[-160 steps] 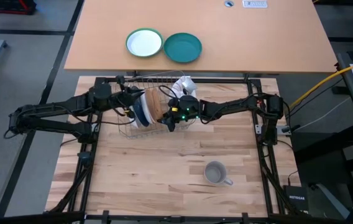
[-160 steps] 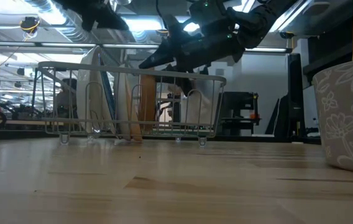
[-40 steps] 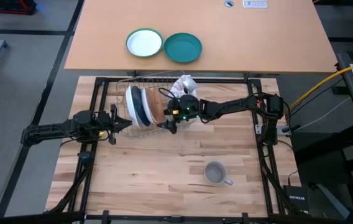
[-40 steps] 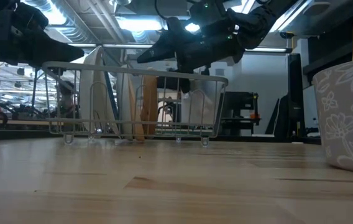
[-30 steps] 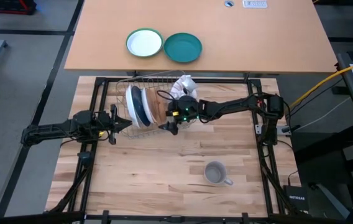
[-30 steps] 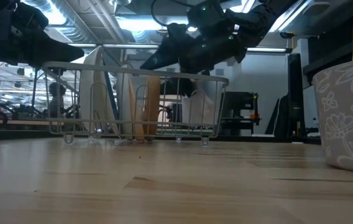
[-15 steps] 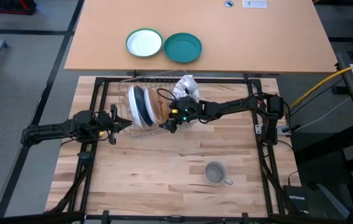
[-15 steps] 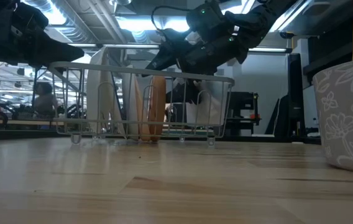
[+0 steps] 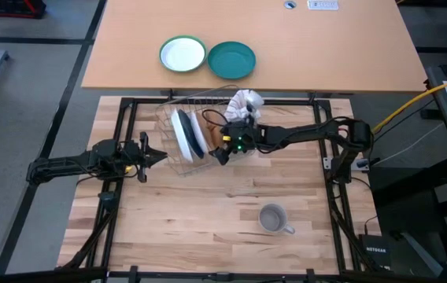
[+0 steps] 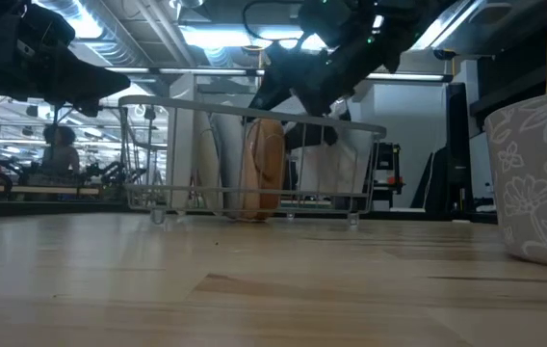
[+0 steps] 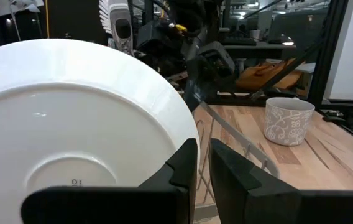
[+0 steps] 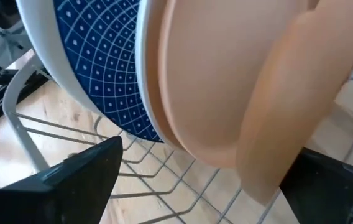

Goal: Sort dishes
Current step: Put the brown plate in the dish rack, then return to Home Position

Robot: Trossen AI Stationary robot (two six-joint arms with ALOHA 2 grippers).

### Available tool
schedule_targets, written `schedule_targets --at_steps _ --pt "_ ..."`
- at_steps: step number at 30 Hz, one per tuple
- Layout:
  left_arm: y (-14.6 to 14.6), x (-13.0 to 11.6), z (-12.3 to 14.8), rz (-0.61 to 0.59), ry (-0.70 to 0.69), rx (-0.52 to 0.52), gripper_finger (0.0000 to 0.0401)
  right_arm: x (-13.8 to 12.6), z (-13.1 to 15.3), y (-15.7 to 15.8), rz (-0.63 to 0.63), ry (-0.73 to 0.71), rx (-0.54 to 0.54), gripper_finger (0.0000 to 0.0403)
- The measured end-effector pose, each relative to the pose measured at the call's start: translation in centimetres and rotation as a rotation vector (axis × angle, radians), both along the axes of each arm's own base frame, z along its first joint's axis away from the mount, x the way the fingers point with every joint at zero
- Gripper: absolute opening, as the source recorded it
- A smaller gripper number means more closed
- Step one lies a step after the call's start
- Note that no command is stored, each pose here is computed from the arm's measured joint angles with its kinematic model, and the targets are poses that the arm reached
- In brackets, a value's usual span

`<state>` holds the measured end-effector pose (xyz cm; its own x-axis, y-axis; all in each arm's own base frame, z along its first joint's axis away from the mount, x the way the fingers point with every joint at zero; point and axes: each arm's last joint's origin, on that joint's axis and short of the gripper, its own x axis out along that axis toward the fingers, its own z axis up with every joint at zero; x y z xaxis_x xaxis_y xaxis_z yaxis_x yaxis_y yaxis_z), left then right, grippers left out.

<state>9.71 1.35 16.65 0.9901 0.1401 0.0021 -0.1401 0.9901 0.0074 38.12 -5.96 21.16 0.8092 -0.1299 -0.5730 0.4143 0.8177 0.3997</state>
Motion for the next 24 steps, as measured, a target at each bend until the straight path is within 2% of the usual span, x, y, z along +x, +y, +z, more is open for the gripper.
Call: schedule_targets --at_steps 13,24 --pt "0.0 0.0 0.0 0.000 -0.002 0.000 0.0033 -0.3 0.0 2.2 -0.024 0.065 -0.043 0.0399" --pt "0.0 0.0 0.0 -0.001 -0.002 0.000 0.0033 -1.2 0.7 3.8 -0.122 0.140 -0.196 0.0399"
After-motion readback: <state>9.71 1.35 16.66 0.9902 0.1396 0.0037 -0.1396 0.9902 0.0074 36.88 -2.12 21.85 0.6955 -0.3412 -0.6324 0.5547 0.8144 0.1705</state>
